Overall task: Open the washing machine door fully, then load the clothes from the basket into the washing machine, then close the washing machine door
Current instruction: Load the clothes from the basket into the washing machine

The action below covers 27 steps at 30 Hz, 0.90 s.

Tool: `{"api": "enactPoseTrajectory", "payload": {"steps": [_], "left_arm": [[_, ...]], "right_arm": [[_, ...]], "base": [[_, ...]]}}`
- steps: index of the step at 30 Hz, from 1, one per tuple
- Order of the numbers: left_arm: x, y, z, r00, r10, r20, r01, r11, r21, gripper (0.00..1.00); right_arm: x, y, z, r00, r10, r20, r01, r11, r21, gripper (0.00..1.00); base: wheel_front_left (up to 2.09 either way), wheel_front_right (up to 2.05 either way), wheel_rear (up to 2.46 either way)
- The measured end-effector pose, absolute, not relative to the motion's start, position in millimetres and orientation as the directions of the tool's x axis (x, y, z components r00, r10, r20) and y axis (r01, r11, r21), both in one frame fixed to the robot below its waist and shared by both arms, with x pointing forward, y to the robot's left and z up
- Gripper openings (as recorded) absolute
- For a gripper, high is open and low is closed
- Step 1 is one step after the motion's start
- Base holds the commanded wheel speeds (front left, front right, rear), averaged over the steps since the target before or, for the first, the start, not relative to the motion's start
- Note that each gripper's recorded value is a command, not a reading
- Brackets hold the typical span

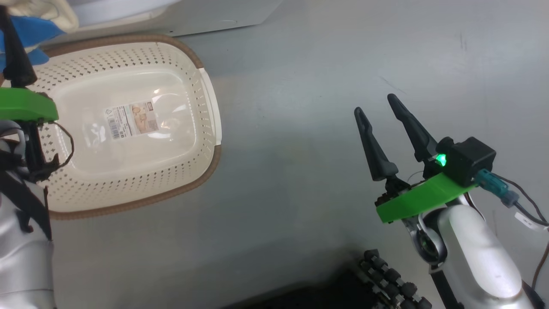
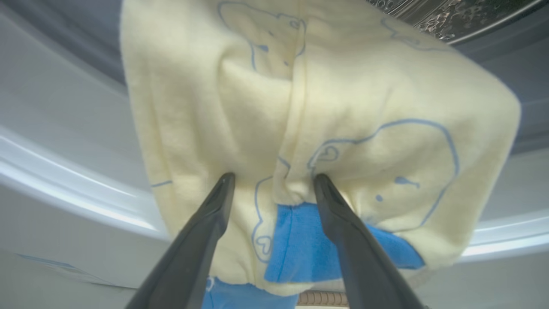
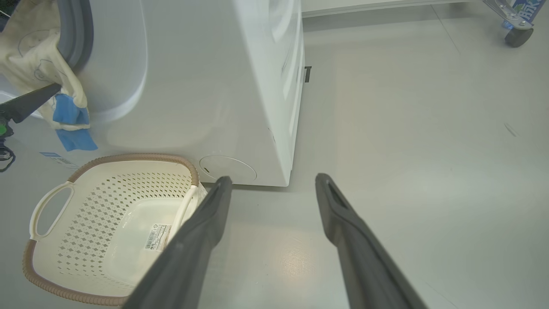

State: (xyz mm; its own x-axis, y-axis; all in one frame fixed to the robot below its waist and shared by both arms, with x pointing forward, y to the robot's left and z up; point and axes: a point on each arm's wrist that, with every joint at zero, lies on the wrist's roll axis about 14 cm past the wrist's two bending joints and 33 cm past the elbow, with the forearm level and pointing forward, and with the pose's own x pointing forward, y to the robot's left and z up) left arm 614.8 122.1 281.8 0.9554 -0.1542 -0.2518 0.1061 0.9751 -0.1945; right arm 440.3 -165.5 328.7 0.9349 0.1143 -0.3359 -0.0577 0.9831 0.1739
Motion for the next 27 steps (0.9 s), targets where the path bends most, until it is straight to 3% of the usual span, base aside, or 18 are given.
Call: {"api": "enactPoseTrajectory", "payload": {"steps": [11, 16, 21, 22, 24, 27], "left_arm": [[616.4, 117.9, 278.7, 0.954, -0.161, -0.251, 0.111, 0.973, -0.204, 0.99], [616.8, 113.8, 283.9, 0.955, -0.169, -0.243, 0.117, 0.97, -0.212, 0.5], [618.3, 113.2, 293.8, 0.961, -0.168, -0.221, 0.12, 0.969, -0.215, 0.21], [618.7, 114.2, 295.6, 0.962, -0.166, -0.217, 0.119, 0.97, -0.214, 0.21], [618.8, 114.6, 297.6, 0.963, -0.165, -0.214, 0.119, 0.97, -0.212, 0.0], [618.1, 114.2, 299.4, 0.961, -0.167, -0.219, 0.119, 0.97, -0.213, 0.0]], "right_arm": [[441.3, -162.9, 324.0, 0.931, 0.123, -0.344, -0.064, 0.982, 0.177, 1.0], [444.4, -161.3, 326.9, 0.934, 0.129, -0.333, -0.072, 0.981, 0.178, 1.0], [445.2, -159.6, 329.9, 0.936, 0.133, -0.326, -0.077, 0.981, 0.181, 1.0], [445.5, -159.3, 330.4, 0.936, 0.134, -0.324, -0.078, 0.98, 0.181, 1.0], [445.8, -158.4, 331.2, 0.937, 0.136, -0.322, -0.08, 0.98, 0.183, 1.0], [446.2, -157.2, 331.8, 0.937, 0.14, -0.32, -0.083, 0.979, 0.185, 1.0]], "base": [[0.0, 0.0, 0.0], [0.0, 0.0, 0.0], [0.0, 0.0, 0.0], [0.0, 0.0, 0.0], [0.0, 0.0, 0.0], [0.0, 0.0, 0.0]]}}
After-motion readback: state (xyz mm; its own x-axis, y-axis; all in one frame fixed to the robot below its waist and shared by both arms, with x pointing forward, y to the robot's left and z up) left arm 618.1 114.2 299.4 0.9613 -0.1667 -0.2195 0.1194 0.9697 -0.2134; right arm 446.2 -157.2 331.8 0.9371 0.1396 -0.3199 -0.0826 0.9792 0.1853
